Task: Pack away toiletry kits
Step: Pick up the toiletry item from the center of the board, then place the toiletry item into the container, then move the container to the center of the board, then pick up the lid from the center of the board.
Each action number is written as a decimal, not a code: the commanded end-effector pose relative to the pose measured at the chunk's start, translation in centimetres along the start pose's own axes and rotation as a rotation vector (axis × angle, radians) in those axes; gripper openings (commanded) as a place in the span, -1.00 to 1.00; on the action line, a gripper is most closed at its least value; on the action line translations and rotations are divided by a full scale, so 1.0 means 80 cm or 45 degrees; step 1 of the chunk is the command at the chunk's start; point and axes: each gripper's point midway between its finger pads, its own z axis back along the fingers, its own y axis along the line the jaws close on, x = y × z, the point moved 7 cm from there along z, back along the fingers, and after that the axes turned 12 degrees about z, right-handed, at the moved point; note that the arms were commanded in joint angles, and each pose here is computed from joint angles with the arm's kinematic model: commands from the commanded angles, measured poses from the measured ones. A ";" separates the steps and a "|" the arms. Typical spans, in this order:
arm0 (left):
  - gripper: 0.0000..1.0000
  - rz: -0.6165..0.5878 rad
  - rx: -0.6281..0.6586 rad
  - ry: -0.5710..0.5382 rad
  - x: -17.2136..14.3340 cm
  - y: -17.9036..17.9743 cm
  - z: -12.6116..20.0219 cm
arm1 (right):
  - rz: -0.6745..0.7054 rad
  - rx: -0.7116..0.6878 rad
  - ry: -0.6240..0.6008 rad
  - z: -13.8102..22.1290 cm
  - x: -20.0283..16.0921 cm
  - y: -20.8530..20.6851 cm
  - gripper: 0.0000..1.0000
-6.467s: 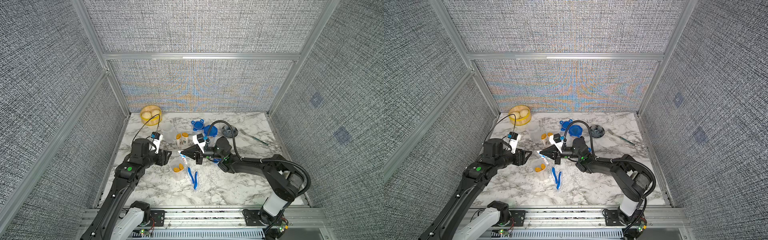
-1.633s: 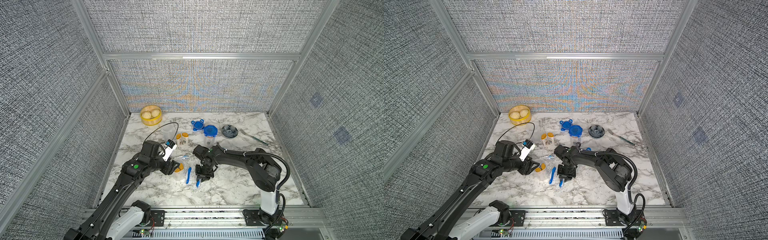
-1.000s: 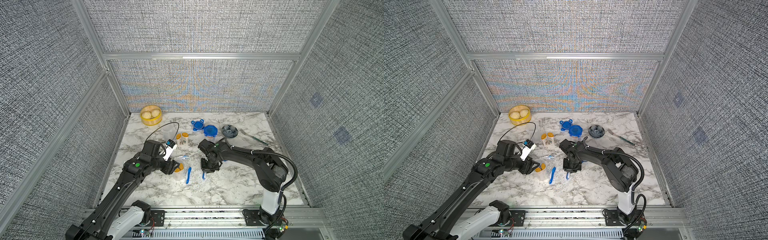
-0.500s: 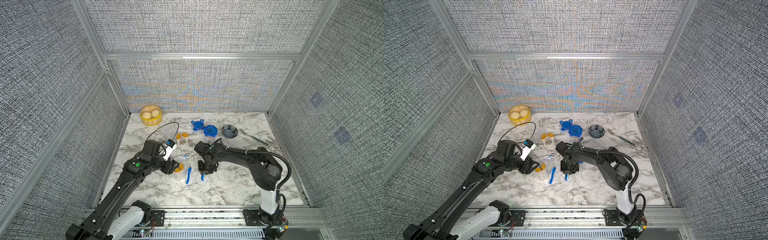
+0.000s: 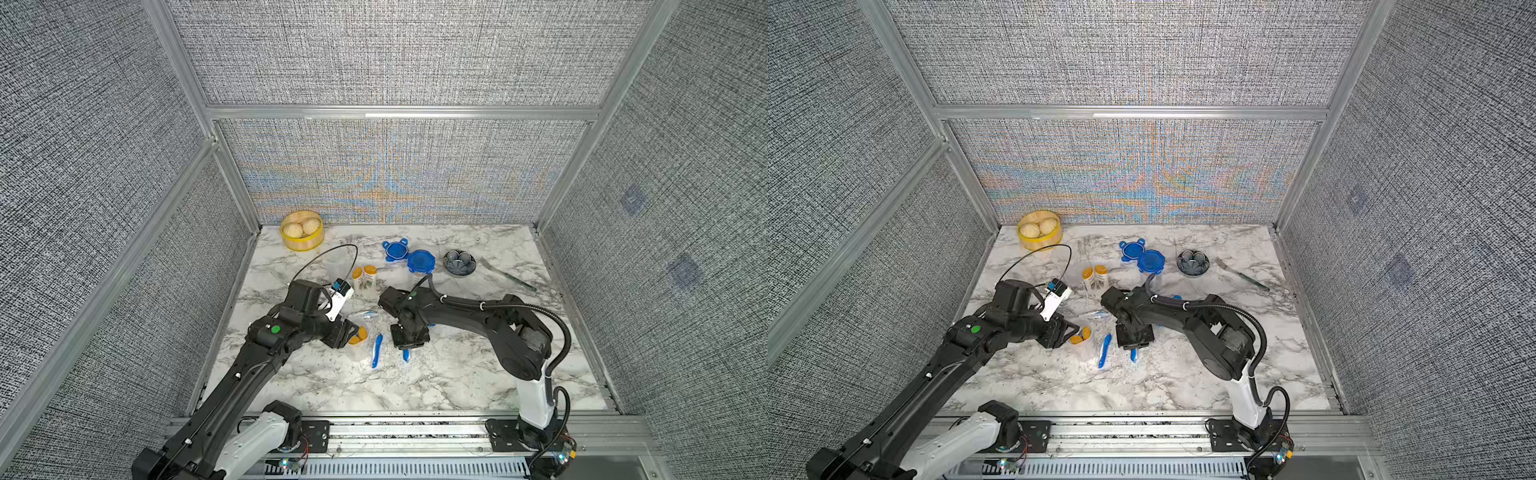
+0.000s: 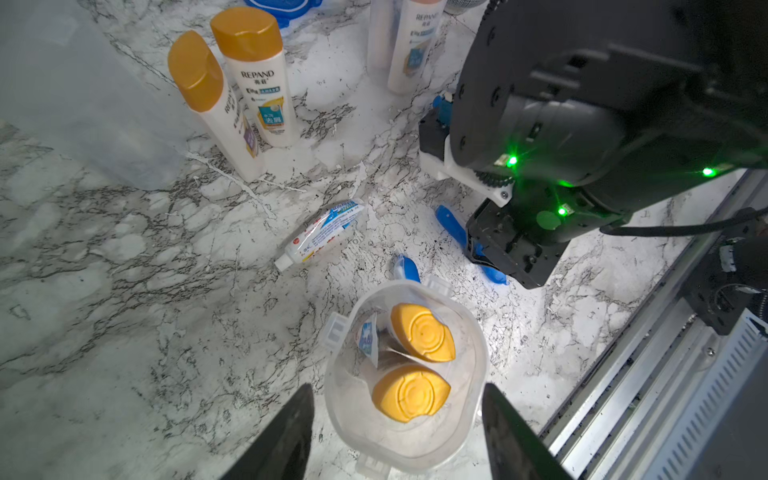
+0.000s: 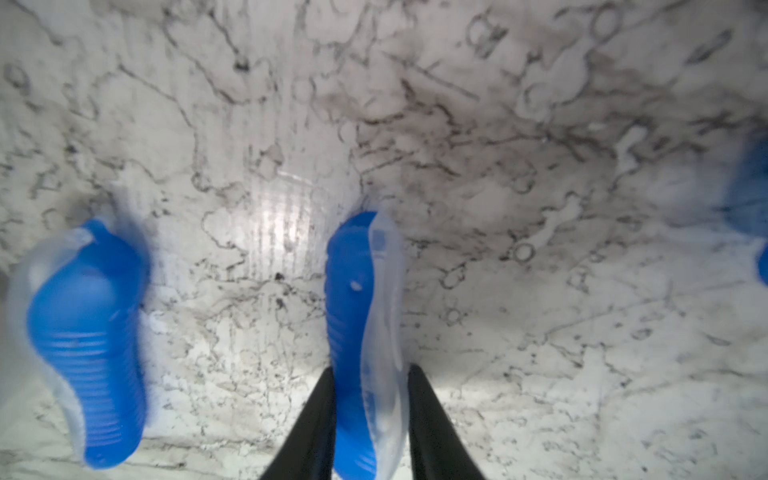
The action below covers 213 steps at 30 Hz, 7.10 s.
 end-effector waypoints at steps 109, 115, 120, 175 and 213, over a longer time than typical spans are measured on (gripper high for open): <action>-0.26 0.058 0.034 0.145 0.010 0.031 -0.037 | 0.233 0.651 -0.874 0.207 -0.005 -0.119 -0.12; -0.39 0.068 0.028 0.181 0.010 0.031 -0.049 | 0.208 0.671 -0.853 0.206 -0.008 -0.133 -0.12; -0.49 0.075 0.033 0.194 0.010 0.030 -0.055 | 0.189 0.694 -0.886 0.208 -0.008 -0.141 -0.12; -0.79 -0.026 0.083 0.257 0.131 -0.023 -0.160 | -0.479 0.545 -0.674 0.104 -0.025 -0.256 -0.16; 0.30 -0.075 0.082 -0.048 0.149 -0.028 -0.091 | -0.805 0.714 -0.445 -0.008 -0.009 -0.270 -0.49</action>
